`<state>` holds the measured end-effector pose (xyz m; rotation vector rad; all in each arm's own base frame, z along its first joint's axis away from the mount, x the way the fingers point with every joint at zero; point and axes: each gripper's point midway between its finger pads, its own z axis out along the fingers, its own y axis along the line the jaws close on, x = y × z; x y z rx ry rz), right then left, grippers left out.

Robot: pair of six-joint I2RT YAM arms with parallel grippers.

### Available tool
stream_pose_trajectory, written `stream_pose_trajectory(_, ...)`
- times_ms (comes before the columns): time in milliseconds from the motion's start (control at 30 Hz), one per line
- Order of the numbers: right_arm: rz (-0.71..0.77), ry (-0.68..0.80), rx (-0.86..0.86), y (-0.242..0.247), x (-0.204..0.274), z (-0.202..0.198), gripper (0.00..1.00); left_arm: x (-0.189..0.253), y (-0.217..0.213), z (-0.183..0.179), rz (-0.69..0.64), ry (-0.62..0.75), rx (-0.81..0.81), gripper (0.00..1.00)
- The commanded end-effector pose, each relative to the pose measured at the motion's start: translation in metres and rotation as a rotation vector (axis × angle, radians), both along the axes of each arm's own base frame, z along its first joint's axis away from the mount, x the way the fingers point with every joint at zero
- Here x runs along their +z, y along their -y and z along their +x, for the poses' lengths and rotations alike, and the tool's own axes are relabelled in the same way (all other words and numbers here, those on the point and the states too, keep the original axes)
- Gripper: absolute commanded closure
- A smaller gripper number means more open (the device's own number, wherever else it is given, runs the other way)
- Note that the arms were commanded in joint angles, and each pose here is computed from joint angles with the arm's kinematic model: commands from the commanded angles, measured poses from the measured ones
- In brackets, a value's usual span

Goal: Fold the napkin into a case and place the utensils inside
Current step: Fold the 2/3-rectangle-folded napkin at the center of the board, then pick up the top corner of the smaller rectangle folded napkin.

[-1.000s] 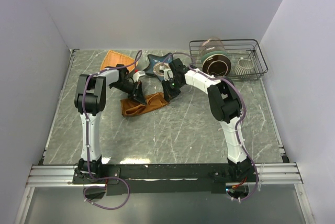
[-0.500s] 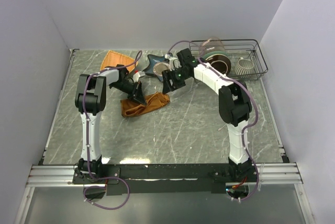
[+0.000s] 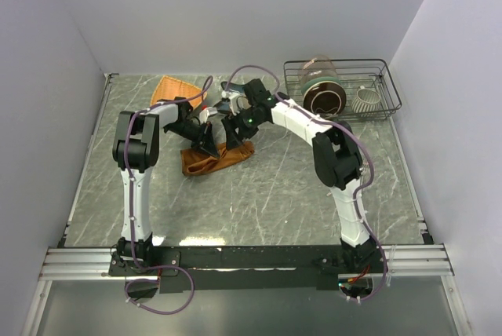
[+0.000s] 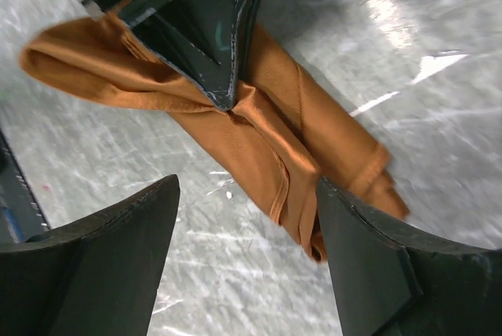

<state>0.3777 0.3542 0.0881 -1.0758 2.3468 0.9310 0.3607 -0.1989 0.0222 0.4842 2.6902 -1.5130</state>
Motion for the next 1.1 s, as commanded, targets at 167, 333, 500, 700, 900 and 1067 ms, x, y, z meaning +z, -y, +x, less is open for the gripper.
stream_pose_trajectory(167, -0.031, 0.051, 0.018, -0.002, -0.019, 0.010, 0.27, -0.024, -0.010, 0.000, 0.072, 0.025, -0.026, 0.99)
stream_pose_trajectory(333, -0.010, 0.069, -0.005, 0.001, -0.008, 0.015, 0.29, -0.023, -0.011, 0.000, 0.075, 0.032, -0.033, 0.99)
stream_pose_trajectory(500, 0.048, 0.104, -0.039, -0.002, 0.020, 0.031, 0.23, -0.024, -0.011, -0.001, 0.074, 0.028, -0.032, 0.99)
stream_pose_trajectory(700, 0.083, 0.088, -0.052, -0.020, 0.026, 0.038, 0.19, -0.025, -0.011, 0.002, 0.076, 0.030, -0.027, 0.99)
stream_pose_trajectory(900, 0.071, 0.040, -0.055, -0.025, 0.004, 0.033, 0.18, -0.025, -0.011, 0.002, 0.077, 0.028, -0.026, 0.99)
stream_pose_trajectory(1067, 0.043, 0.022, -0.061, -0.019, -0.014, 0.029, 0.18, -0.024, -0.010, 0.003, 0.076, 0.030, -0.024, 0.99)
